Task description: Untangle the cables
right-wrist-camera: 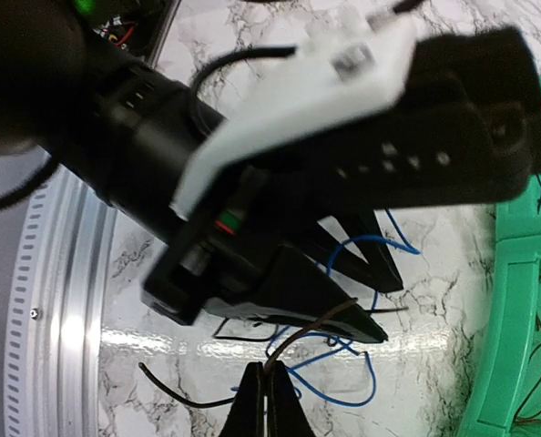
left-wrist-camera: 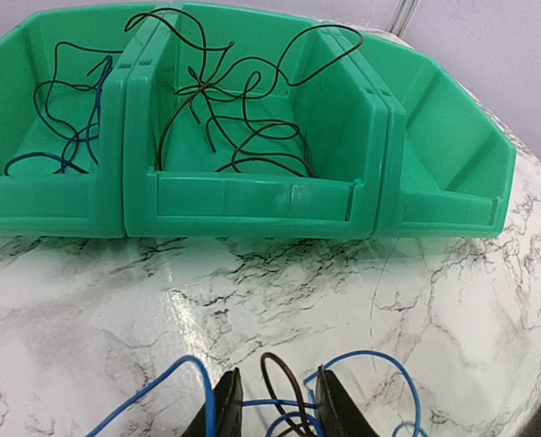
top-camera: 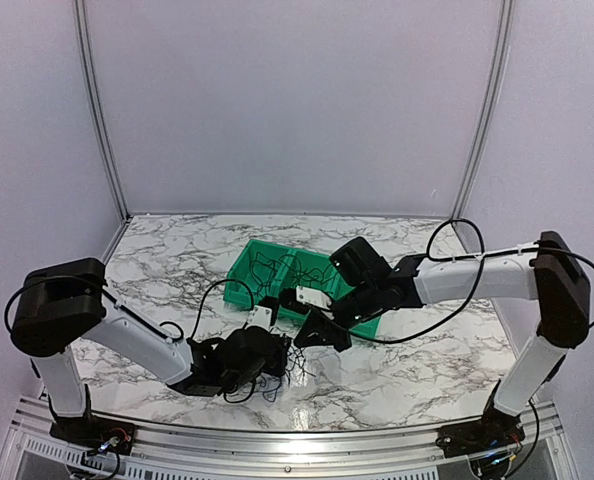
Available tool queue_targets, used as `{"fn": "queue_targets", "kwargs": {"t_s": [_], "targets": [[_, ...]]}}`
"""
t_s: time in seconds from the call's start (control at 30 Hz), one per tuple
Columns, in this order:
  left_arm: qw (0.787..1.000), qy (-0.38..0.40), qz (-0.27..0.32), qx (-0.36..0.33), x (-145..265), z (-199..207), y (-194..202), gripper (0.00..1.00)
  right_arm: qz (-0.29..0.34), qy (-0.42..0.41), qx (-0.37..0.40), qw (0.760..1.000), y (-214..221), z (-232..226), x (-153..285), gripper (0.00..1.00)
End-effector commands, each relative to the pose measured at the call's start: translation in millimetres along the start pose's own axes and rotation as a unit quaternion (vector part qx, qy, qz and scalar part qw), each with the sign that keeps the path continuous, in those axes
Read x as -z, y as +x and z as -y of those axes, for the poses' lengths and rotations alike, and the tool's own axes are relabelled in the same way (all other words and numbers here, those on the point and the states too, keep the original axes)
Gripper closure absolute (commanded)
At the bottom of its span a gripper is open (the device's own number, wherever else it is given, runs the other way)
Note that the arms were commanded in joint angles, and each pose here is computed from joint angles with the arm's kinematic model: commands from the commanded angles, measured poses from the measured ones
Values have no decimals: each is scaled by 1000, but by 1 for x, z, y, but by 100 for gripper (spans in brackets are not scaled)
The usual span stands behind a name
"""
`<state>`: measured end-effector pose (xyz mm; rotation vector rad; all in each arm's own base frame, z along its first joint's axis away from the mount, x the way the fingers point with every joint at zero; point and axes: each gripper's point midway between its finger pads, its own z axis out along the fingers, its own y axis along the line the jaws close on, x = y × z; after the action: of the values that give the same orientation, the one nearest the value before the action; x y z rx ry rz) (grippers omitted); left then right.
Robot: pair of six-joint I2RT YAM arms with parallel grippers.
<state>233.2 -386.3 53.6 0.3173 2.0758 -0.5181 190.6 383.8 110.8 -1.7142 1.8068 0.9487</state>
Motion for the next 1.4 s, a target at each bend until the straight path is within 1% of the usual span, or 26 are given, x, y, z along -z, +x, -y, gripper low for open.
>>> {"fn": "queue_targets", "kwargs": {"t_s": [0.0,0.1,0.23,0.37,0.47,0.57,0.7,0.77,0.83,0.9,1.0,1.03,1.07,1.1,1.2,1.37], "targets": [[999,-7,37,22,-14,6,-13,76,48,-65,28,996,-36,-37,29,100],[999,-5,35,28,-18,7,-8,80,67,-67,54,994,-62,-48,54,100],[999,-1,25,30,-20,7,-1,86,103,-21,107,989,-106,-55,101,100],[999,1,21,31,-20,6,4,92,142,19,161,977,-153,-68,153,100],[999,3,22,36,-18,3,6,97,168,33,184,968,-184,-78,187,100],[999,5,23,40,-15,0,7,100,195,43,207,958,-213,-88,217,100],[999,4,18,40,-12,-5,12,100,233,59,236,941,-247,-102,256,100],[999,2,15,38,-12,-7,15,100,255,63,246,933,-258,-104,276,100],[999,0,11,39,-11,-10,18,98,269,65,246,929,-266,-104,290,100],[999,-1,10,43,-10,-12,20,95,276,67,249,926,-270,-104,297,100],[999,-3,9,46,-6,-16,21,94,280,66,249,925,-271,-104,300,100],[999,-4,10,47,-6,-16,20,92,279,65,247,926,-270,-104,299,100],[999,-6,11,46,-5,-17,20,88,279,64,247,926,-270,-104,299,100],[999,-6,12,47,-4,-18,19,87,279,63,246,926,-269,-104,299,100],[999,-3,12,44,-2,-17,17,87,280,63,246,926,-269,-105,300,100],[999,4,11,41,-2,-14,16,84,287,77,261,918,-275,-108,313,100]]}}
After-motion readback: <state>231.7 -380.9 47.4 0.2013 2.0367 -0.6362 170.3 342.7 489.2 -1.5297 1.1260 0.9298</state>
